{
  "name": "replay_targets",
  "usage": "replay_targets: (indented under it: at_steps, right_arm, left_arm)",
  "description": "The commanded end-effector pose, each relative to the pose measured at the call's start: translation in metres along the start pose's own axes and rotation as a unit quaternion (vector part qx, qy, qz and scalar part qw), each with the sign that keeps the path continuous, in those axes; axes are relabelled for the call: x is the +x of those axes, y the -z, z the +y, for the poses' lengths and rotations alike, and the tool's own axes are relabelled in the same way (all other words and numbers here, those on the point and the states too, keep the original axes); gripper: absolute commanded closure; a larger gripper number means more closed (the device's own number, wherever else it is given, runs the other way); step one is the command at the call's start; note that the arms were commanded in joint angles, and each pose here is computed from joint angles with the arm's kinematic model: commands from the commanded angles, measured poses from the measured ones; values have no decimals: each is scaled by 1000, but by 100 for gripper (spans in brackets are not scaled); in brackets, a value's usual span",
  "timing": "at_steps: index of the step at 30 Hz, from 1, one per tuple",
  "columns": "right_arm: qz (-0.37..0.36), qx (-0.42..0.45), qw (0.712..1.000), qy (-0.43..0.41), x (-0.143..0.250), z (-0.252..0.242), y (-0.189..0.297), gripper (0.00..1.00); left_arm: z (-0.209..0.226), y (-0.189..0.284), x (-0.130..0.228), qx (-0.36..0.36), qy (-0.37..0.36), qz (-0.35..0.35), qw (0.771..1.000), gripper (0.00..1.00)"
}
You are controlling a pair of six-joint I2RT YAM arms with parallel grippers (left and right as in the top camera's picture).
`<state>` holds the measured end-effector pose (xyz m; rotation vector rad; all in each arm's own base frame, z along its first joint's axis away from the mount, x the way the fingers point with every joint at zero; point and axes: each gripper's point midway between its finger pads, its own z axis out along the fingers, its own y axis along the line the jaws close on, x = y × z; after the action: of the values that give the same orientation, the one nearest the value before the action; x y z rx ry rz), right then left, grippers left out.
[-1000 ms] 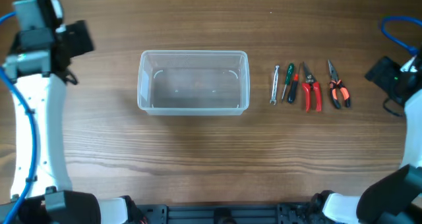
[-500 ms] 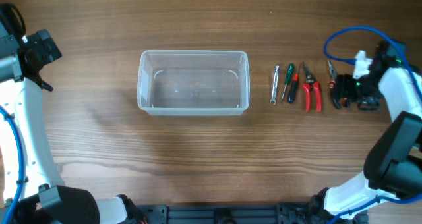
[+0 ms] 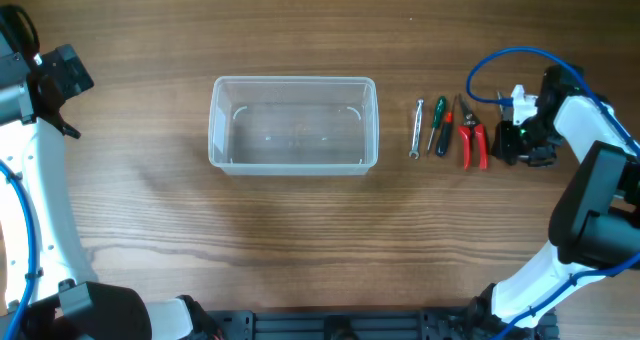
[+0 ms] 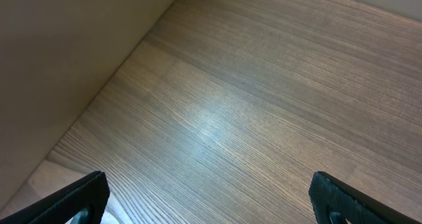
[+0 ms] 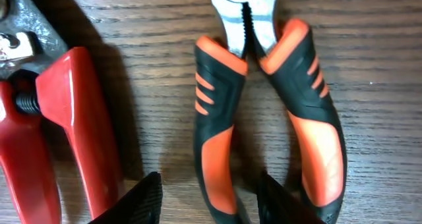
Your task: Pack container
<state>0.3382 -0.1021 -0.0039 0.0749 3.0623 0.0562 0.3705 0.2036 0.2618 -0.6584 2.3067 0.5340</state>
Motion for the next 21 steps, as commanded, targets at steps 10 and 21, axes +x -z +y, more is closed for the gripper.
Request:
replay_targets:
  at_steps: [10, 21]
  right_arm:
    - [4, -8, 999, -44, -19, 4, 28, 96]
    - [-374, -169, 881, 234, -98, 237, 342, 96]
  left_arm:
    - [3, -2, -2, -8, 1, -1, 1000, 0]
    - [3, -2, -2, -8, 1, -1, 1000, 0]
